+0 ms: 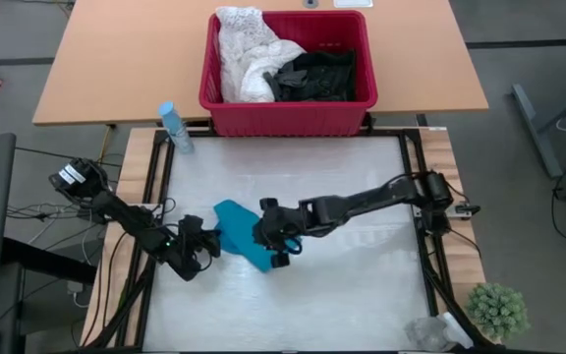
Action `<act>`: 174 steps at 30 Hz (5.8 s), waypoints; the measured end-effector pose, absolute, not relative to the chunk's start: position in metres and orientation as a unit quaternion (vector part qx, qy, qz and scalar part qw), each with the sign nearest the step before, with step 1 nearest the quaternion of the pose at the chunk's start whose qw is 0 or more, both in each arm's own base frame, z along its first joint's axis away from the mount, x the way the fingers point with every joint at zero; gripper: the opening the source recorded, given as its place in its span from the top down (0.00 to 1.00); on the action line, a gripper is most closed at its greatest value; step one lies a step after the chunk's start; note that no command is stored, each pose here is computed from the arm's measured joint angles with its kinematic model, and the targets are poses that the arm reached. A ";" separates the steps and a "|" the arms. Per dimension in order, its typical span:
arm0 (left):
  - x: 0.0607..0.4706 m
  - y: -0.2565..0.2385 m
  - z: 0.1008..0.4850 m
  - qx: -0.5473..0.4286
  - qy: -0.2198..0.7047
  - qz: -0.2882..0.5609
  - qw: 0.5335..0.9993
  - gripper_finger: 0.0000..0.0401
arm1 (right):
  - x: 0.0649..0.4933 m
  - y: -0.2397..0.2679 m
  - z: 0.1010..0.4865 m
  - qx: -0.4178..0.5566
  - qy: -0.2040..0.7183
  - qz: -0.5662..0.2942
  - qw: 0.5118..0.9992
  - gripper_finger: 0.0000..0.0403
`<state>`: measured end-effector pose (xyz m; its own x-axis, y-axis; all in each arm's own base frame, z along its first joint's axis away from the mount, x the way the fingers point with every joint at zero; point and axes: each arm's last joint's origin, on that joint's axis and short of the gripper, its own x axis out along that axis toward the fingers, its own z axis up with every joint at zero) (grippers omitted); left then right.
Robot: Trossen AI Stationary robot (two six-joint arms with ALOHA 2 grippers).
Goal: Fold laundry
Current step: Fold the blue shorts
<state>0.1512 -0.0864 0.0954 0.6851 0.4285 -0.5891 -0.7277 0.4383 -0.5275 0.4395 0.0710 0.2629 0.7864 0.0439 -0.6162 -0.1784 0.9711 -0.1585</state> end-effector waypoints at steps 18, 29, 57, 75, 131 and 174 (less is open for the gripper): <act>0.177 -0.077 0.107 -0.465 0.171 0.351 0.794 1.00 | 0.462 0.104 0.195 0.009 0.355 -0.008 0.935 0.36; 0.194 -0.078 0.115 -0.475 0.159 0.350 0.792 1.00 | 0.467 0.101 0.179 -0.001 0.390 -0.075 0.918 0.36; 0.209 -0.090 0.134 -0.408 0.275 0.283 0.823 1.00 | 0.477 0.094 0.154 0.001 0.388 -0.094 0.917 0.46; 0.211 -0.097 0.136 -0.419 0.340 0.199 0.818 1.00 | 0.469 0.087 0.147 -0.020 0.436 -0.113 0.893 0.96; 0.215 -0.081 0.100 -0.308 0.238 0.286 0.875 1.00 | 0.454 0.102 0.156 -0.053 0.473 -0.094 0.874 0.96; 0.222 -0.083 0.091 -0.345 0.236 0.265 0.869 1.00 | 0.423 0.158 0.173 -0.221 0.502 0.023 0.836 0.95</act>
<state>0.2224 -0.0834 0.0911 0.7481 0.2984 -0.5927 -0.6236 0.6217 -0.4740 0.4231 0.1580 0.1727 0.4944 -0.1837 -0.8496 -0.2600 0.9014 -0.3462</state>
